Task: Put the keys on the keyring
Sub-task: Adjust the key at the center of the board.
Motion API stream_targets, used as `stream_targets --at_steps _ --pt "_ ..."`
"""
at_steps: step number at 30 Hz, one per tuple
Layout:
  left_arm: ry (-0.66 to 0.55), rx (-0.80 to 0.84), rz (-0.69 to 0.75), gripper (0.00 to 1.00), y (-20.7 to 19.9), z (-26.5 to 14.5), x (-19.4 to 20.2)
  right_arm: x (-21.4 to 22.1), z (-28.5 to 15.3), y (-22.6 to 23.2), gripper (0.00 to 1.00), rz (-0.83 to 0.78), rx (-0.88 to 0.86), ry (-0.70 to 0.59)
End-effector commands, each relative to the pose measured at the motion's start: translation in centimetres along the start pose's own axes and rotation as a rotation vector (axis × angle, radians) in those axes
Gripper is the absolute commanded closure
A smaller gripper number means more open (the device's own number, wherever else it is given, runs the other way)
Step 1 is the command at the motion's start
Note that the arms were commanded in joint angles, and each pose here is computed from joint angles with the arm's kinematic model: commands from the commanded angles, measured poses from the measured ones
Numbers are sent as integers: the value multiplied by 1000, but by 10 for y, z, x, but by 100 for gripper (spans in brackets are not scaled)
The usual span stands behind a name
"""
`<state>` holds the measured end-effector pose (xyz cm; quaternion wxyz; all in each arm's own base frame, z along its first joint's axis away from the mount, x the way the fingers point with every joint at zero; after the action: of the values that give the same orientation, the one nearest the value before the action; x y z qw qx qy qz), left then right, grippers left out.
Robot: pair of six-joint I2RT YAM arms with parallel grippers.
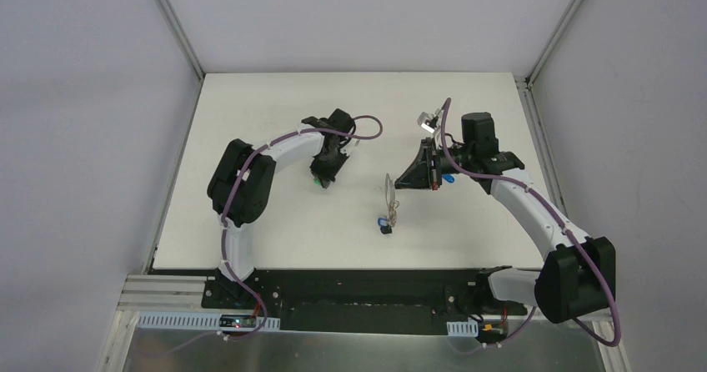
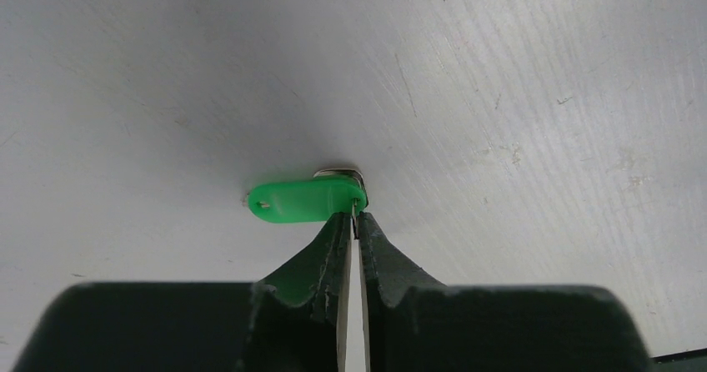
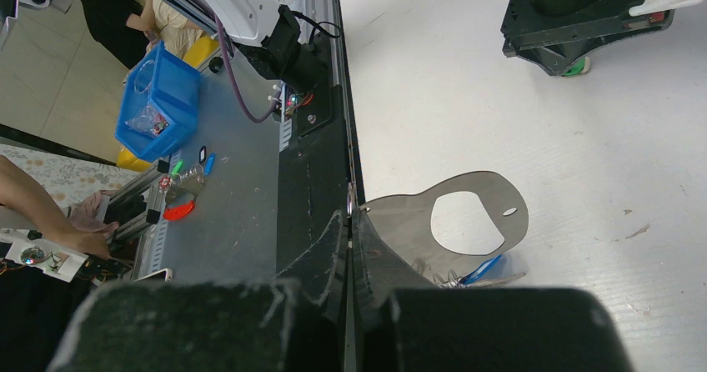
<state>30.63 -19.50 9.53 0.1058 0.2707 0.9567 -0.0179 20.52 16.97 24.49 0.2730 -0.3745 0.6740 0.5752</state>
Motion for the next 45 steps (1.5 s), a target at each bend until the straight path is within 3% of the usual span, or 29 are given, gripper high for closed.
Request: stream_targets --at_steps 1,6,13,21,30,34,37,45 --pt "8 16 -7 93 0 -6 4 -4 -2 7 100 -58 -44 -17" --pt "-27 34 -1 100 -1 -19 0 -4 -2 7 100 -60 -42 -18" --pt "-156 149 76 100 -10 -58 -9 -7 -3 8 100 -66 -30 -21" --pt "-305 475 339 100 -36 -126 -6 -11 -3 10 100 -62 -22 -34" --pt "-373 636 594 100 -54 -167 5 -10 3 10 100 -44 -43 -31" --pt "-336 490 624 100 -46 -166 -3 -7 4 8 100 -50 -33 -27" --pt "-276 316 474 100 -34 -160 -18 -5 4 8 100 -56 -23 -23" --pt "-121 168 281 100 -26 -87 -24 -6 1 9 100 -70 -14 -26"
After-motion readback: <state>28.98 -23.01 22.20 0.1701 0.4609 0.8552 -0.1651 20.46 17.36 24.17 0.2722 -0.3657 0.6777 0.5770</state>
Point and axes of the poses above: each gripper's point midway between its finger pads, its own z axis out along the fingers, its own y axis along the line the jaws close on, x = y × z, the point moved 7 cm from there along -z, back along the fingers, and after that the axes turned 1 degree about -z, right-handed, at the moved point
